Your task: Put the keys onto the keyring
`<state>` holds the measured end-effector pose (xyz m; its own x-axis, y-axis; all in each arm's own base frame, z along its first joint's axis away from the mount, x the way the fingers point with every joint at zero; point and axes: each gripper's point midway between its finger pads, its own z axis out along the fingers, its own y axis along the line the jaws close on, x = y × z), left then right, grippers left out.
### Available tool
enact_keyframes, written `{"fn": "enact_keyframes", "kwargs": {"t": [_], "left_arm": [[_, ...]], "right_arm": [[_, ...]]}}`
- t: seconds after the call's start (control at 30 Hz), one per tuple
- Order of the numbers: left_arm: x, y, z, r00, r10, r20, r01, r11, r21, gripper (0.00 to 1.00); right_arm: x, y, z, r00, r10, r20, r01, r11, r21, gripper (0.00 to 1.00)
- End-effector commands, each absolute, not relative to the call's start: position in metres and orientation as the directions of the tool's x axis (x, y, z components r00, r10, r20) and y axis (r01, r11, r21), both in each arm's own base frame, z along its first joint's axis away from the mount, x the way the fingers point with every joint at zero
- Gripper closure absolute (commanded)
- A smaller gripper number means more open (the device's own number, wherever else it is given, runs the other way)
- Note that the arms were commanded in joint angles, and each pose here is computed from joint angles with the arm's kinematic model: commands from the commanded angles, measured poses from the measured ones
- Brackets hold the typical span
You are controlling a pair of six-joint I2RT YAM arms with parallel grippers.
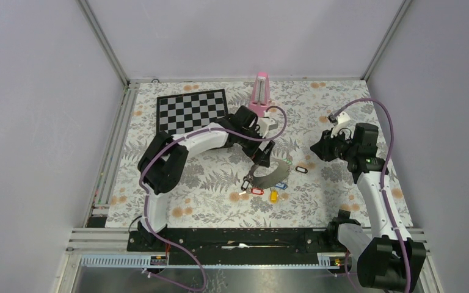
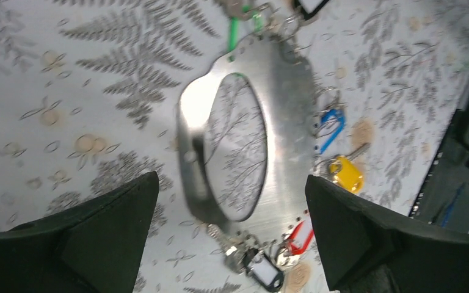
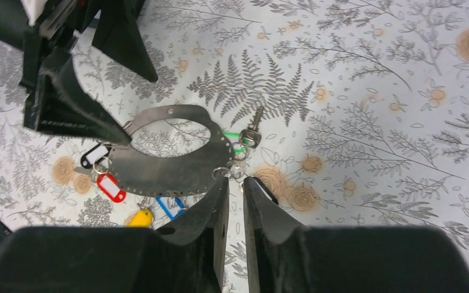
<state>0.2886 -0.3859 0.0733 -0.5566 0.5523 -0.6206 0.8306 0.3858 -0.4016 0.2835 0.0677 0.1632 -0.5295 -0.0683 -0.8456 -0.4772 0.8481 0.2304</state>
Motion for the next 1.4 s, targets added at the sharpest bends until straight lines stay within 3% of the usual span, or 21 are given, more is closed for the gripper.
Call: {"fn": "enact_keyframes", "kwargs": {"t": [0.0,0.37,0.5,0.67,0.93,1.17,1.37], "left_arm": [[0.308,-0.368,0.072,-0.503,0.592,-0.63,0.859,0.42,-0.292,0.01],[0.325,-0.346,0.061,-0.472,0.633,-0.614,0.858,0.49,-0.154,0.01],[0.336,-0.333,0.076,-0.425,0.627,-0.653,0.853,0.518,-0.057,0.01],[0.353,-0.311,0.108,-0.383,0.58,-0.719,0.812,0.582,0.037,0.01],[0.378,-0.26,0.163,-0.306,0.488,-0.817,0.678,0.714,0.173,0.01],[0.389,-0.195,0.203,-0.323,0.377,-0.868,0.515,0.839,0.173,0.01],[0.377,-0.147,0.254,-0.221,0.299,-0.928,0.425,0.886,0.184,0.01]], "right_arm": [[0.285,0.079,0.17,-0.48,-0.074,-0.874,-0.55,0.802,0.235,0.78],[0.279,0.084,0.168,-0.466,-0.08,-0.881,-0.579,0.78,0.235,0.75],[0.279,0.083,0.169,-0.462,-0.085,-0.883,-0.581,0.781,0.229,0.68],[0.283,0.079,0.172,-0.452,-0.098,-0.886,-0.571,0.796,0.203,0.5],[0.293,0.068,0.194,-0.404,-0.142,-0.904,-0.551,0.826,0.117,0.02],[0.306,0.053,0.21,-0.388,-0.073,-0.919,-0.438,0.892,0.114,0.0],[0.316,0.043,0.218,-0.373,0.019,-0.927,-0.331,0.931,0.153,0.0]]}}
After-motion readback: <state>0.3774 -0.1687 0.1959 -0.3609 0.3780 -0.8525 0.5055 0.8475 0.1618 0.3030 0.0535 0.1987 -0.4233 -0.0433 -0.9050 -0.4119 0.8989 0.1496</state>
